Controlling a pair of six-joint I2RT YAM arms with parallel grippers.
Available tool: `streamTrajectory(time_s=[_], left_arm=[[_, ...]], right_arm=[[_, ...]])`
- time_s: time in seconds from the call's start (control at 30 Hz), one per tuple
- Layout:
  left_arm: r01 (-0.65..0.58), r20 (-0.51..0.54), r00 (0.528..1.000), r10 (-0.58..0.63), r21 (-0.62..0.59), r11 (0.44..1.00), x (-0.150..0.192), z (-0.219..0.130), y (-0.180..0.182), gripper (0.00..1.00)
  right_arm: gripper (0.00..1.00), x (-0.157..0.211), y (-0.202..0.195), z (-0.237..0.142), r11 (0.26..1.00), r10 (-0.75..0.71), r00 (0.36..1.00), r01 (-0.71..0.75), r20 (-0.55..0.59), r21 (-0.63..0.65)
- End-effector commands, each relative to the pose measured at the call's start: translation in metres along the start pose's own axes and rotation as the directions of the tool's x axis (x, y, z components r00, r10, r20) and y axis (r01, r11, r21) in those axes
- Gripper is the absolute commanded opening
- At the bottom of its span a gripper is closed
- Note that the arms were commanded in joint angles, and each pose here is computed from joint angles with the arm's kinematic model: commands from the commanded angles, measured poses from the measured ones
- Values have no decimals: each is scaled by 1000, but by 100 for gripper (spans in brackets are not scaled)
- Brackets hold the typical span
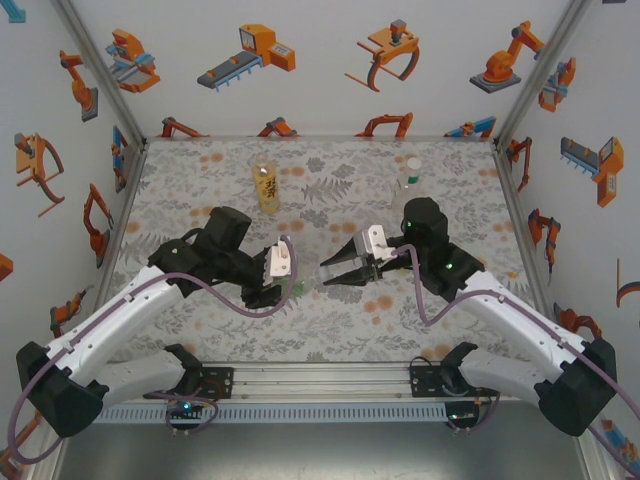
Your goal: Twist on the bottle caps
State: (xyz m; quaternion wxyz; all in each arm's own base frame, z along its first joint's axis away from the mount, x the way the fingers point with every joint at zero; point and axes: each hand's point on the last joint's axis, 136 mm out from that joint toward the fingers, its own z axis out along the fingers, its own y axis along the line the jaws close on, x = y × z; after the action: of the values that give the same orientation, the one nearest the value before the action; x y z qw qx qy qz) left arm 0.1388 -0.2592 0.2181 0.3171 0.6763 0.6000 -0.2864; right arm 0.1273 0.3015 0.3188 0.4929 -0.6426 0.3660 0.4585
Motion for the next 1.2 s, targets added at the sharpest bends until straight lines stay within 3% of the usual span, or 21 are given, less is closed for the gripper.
streamTrajectory(time_s=[0.0, 0.93, 1.17], left_arm=[[-81, 86, 993, 78, 29, 996, -22, -6, -9, 0], [-70, 96, 993, 66, 47, 996, -27, -8, -11, 0], [-73, 94, 993, 73, -12, 997, -27, -11, -3, 0]], right_arm=[[0, -9, 5, 4, 998, -31, 999, 32, 24, -47], [0, 3, 28, 19, 993, -30, 998, 23, -60, -115], [0, 0, 14, 25, 988, 153, 988, -153, -13, -35]])
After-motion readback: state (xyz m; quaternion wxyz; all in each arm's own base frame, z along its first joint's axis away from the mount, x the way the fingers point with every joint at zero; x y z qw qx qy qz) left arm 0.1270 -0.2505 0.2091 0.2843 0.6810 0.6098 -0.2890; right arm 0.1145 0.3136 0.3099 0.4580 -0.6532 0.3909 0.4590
